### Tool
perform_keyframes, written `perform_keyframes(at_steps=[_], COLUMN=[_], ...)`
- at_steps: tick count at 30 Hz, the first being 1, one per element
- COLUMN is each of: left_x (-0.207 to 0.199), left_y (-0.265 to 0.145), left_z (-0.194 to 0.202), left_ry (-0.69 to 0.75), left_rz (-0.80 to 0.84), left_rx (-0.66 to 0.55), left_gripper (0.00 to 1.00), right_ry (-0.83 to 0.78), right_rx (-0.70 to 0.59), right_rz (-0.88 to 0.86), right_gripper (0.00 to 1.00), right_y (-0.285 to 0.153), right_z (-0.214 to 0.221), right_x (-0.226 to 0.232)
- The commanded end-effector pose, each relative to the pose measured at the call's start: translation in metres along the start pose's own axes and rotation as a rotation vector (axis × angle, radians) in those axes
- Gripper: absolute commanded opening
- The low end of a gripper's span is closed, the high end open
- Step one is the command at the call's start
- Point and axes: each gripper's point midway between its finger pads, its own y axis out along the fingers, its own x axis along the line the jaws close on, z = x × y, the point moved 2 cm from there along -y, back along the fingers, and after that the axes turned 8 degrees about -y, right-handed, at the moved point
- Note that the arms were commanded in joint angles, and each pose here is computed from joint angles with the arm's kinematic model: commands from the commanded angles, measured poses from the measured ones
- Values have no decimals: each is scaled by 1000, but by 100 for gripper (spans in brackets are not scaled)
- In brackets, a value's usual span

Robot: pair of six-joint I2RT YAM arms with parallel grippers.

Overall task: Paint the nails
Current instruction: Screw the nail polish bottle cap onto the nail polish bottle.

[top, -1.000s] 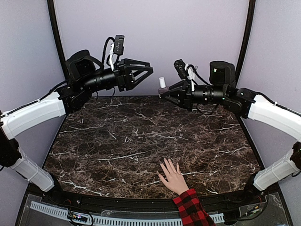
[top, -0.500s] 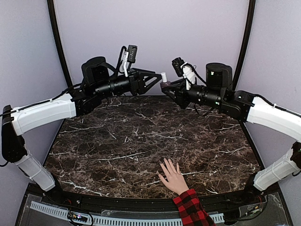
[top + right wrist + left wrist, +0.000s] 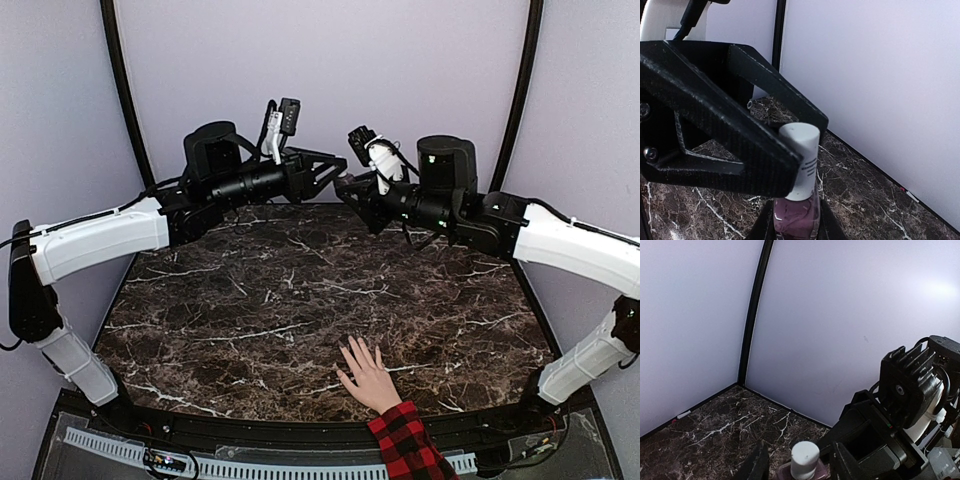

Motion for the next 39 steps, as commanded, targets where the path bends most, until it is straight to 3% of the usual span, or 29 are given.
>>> perform_keyframes(at_steps=[1,7,12,23,39], left_x=[-12,-16,-23,-54,-90], left_y=[-1,-1,-3,-13,-27], left_z=[-17,-17,-21,-12,3], left_ry=[22,26,46,96,123], left_rz=[32,59,87,287,571], left_rx=[-37,-32,-29,34,135], left_gripper=[37,12,1,0,0], right_ry=[-11,-18,-36,-33,-59], right_rx=[-57,-60,-99,-206,-367], right_rz=[40,29,-23,-223,-654], right_gripper=[0,0,0,0,0], right_y=[-2,-4,-13,-35,-74], right_z=[-24,-25,-32,-47,-67], right_x=[-4,-2,5,17,53])
